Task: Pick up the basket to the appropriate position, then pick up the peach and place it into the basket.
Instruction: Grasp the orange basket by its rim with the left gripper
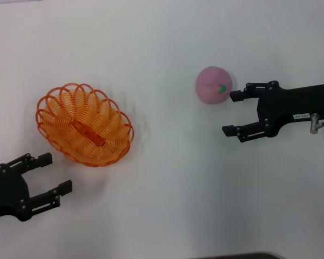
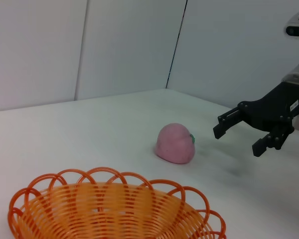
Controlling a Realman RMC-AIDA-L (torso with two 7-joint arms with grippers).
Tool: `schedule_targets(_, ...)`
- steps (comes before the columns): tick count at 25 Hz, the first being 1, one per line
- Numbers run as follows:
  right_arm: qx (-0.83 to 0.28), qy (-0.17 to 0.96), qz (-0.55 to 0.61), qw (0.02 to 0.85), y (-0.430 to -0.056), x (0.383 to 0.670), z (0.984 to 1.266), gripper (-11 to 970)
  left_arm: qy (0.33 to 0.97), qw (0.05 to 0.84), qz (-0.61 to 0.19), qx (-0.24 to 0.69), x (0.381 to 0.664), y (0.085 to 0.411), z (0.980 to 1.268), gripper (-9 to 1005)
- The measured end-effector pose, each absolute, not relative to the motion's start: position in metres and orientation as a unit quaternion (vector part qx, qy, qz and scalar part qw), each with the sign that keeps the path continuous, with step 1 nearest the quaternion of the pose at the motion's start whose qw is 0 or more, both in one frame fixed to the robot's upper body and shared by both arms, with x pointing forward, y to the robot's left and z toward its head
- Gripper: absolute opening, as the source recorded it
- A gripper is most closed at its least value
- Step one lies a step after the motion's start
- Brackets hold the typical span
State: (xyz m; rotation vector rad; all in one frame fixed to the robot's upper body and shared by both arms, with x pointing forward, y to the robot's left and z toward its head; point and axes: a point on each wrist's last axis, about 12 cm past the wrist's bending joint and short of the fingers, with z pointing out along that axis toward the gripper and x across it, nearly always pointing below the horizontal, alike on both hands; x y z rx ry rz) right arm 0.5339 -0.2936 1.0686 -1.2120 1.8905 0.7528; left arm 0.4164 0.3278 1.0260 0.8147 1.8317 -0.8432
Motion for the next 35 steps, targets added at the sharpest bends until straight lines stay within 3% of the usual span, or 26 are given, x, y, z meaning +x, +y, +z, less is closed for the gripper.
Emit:
schedule_targets(16,-0.474,0.739,0.295,0.377,-0.293,0.535,1.069,930,0.756,0.456,-0.362,0.300,0.417,0.331,1.030,788)
schedule_targets(26,-0.476,0.738,0.294,0.377,-0.292,0.536,1.070,930,0.816,0.364,-0.409,0.185,0.442,0.349,1.050,787)
schedule_targets(35,-0.478,0.737,0.295,0.376,-0.293,0.536,1.071,930,0.841,0.304,-0.405,0.191,0.459,0.360,1.070,785)
